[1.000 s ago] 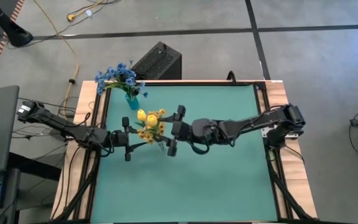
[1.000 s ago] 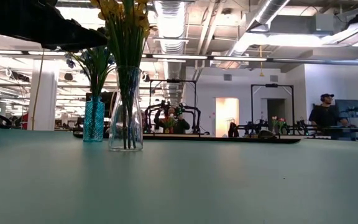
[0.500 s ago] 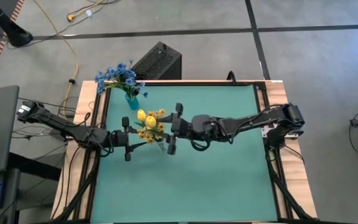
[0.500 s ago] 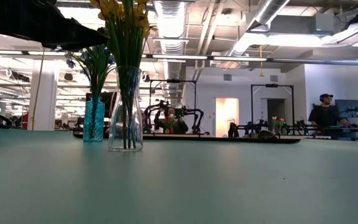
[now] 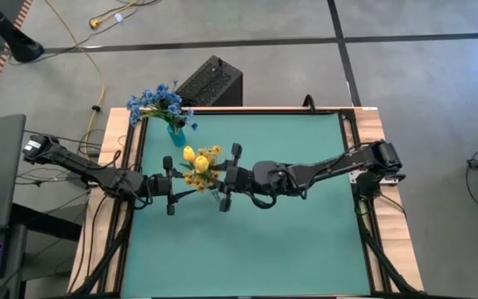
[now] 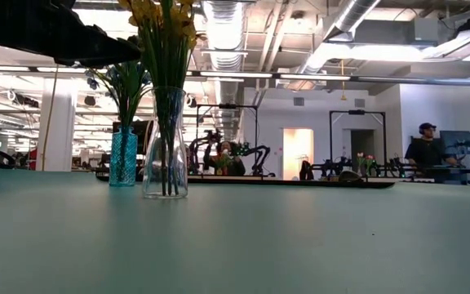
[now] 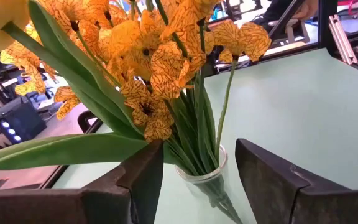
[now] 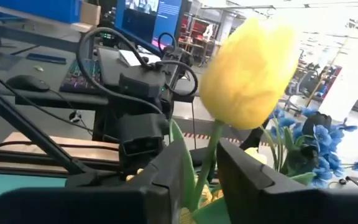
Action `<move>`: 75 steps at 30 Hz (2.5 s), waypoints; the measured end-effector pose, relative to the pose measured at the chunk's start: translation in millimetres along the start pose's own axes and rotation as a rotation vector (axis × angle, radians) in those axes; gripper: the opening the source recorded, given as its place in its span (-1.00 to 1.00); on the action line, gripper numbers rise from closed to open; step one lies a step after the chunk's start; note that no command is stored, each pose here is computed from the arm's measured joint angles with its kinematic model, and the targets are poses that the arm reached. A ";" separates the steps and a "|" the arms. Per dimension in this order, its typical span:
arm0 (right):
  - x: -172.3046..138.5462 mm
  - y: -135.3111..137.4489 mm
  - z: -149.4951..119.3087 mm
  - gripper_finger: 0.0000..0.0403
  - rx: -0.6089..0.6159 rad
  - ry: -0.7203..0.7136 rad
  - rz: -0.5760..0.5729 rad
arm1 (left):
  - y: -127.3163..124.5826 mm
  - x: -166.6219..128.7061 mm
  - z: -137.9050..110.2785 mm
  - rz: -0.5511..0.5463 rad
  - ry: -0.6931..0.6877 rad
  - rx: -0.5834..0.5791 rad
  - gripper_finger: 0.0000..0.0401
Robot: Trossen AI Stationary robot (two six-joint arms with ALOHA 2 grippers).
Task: Sort flowers into vase by color
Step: Return to Home Position
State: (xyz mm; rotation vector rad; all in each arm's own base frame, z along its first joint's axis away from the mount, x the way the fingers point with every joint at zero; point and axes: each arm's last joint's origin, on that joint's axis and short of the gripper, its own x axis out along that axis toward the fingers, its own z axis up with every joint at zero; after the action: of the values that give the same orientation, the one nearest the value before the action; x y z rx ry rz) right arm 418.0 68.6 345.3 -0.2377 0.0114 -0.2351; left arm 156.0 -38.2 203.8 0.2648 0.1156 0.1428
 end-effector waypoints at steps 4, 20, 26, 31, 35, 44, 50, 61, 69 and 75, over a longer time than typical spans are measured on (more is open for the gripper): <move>0.7 -1.7 -0.6 -0.65 -0.001 0.003 -0.006 | 0.0 0.0 0.0 0.000 0.000 0.000 -0.05; -0.2 -13.1 -1.6 -0.87 0.074 0.054 -0.032 | 0.1 0.0 0.2 0.000 -0.002 -0.002 -0.05; 2.4 -19.1 -12.1 -0.86 0.130 0.136 -0.029 | 0.0 0.0 0.2 0.000 -0.002 -0.003 -0.05; 1.7 -17.7 -14.9 -0.87 0.125 0.164 -0.017 | 0.0 0.0 0.2 0.000 -0.002 -0.003 -0.05; 0.5 -14.4 -15.4 -0.87 0.142 0.174 -0.007 | 0.0 0.0 0.2 0.000 -0.002 -0.004 -0.05; 3.9 -10.5 -24.3 -0.84 0.143 0.207 0.028 | 0.0 0.0 0.2 0.000 -0.002 -0.004 -0.05; 2.1 -6.4 -19.8 -0.70 0.111 0.178 0.038 | 0.1 0.0 0.2 0.000 -0.002 -0.004 -0.05; 0.2 -3.7 -20.1 -0.10 0.100 0.193 0.043 | 0.1 0.0 0.3 0.000 -0.003 -0.005 -0.05; -13.5 -9.9 -9.5 0.29 0.079 0.237 0.054 | 0.1 0.0 0.3 0.000 -0.003 -0.012 -0.05; -38.7 -23.9 13.4 0.32 0.069 0.258 0.063 | -0.6 -0.5 -0.1 -0.003 0.002 -0.007 -0.05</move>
State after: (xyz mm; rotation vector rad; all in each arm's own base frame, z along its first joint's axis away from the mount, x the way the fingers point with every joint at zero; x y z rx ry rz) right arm 375.5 58.1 363.3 -0.1367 0.2657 -0.2023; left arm 155.6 -38.8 203.5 0.2578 0.1176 0.1402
